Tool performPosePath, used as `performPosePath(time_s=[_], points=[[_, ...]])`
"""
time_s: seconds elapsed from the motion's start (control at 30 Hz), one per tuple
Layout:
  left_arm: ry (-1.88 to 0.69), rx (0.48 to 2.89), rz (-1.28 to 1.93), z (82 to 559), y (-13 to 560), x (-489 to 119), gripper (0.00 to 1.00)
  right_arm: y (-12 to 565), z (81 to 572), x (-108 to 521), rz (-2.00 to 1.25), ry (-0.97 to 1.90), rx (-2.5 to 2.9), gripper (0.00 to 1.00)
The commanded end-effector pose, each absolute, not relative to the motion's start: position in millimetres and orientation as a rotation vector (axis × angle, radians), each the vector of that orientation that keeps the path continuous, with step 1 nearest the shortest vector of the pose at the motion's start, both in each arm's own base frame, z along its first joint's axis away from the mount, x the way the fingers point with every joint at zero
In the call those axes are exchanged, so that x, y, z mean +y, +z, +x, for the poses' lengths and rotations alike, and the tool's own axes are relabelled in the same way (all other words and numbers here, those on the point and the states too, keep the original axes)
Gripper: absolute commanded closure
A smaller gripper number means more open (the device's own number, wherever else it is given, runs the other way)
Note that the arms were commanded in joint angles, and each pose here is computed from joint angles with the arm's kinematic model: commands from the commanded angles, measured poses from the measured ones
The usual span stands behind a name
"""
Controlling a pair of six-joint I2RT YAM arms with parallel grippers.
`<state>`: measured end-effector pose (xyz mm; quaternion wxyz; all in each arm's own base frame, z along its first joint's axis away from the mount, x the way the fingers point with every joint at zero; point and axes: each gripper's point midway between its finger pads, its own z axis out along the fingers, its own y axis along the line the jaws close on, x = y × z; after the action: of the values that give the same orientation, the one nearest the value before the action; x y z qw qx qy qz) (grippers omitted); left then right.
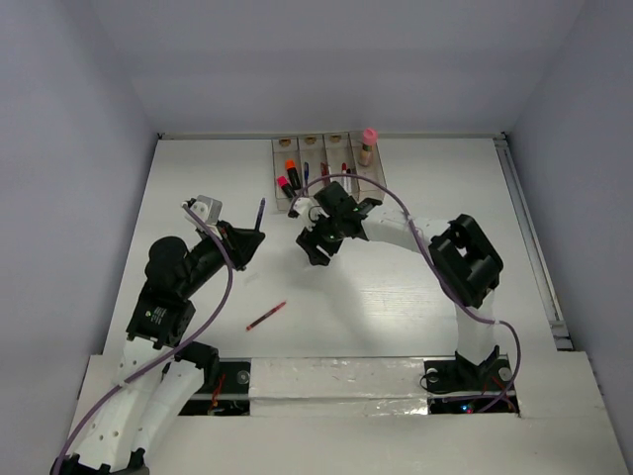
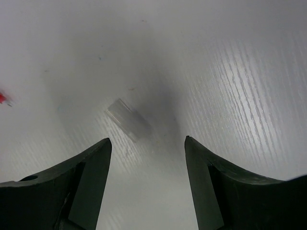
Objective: Sort the stationery into containers
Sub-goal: Close the pen cap on the pen.
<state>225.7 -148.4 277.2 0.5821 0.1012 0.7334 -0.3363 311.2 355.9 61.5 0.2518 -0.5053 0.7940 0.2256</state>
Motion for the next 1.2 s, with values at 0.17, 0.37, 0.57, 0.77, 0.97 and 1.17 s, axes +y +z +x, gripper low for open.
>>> performPosePath(time_s=[0.17, 0.37, 0.57, 0.77, 0.97, 1.17], points=[[-0.751, 1.637, 0.231, 229.7, 300.6, -143.3, 1.00, 55.2, 315.6, 365.0, -1.472, 0.557, 2.170, 0.30], [-0.738, 1.635, 0.220, 230.7, 301.0, -140.0, 1.00, 32.8, 318.1, 373.5, -1.533, 0.447, 2.202, 0.29], [-0.735, 1.635, 0.219, 230.4, 301.0, -139.4, 1.00, 13.4, 314.2, 373.5, -1.569, 0.395, 2.243, 0.31], [-0.733, 1.633, 0.220, 230.4, 301.6, -139.3, 1.00, 2.8, 314.2, 371.7, -1.545, 0.350, 2.276, 0.48], [-0.732, 1.633, 0.217, 230.5, 301.3, -138.9, 1.00, 10.5, 308.1, 377.2, -1.454, 0.424, 2.289, 1.00], [-0.737, 1.648, 0.217, 232.7, 298.0, -140.4, 1.00, 101.7, 330.4, 393.3, -1.105, 0.539, 2.086, 1.00]])
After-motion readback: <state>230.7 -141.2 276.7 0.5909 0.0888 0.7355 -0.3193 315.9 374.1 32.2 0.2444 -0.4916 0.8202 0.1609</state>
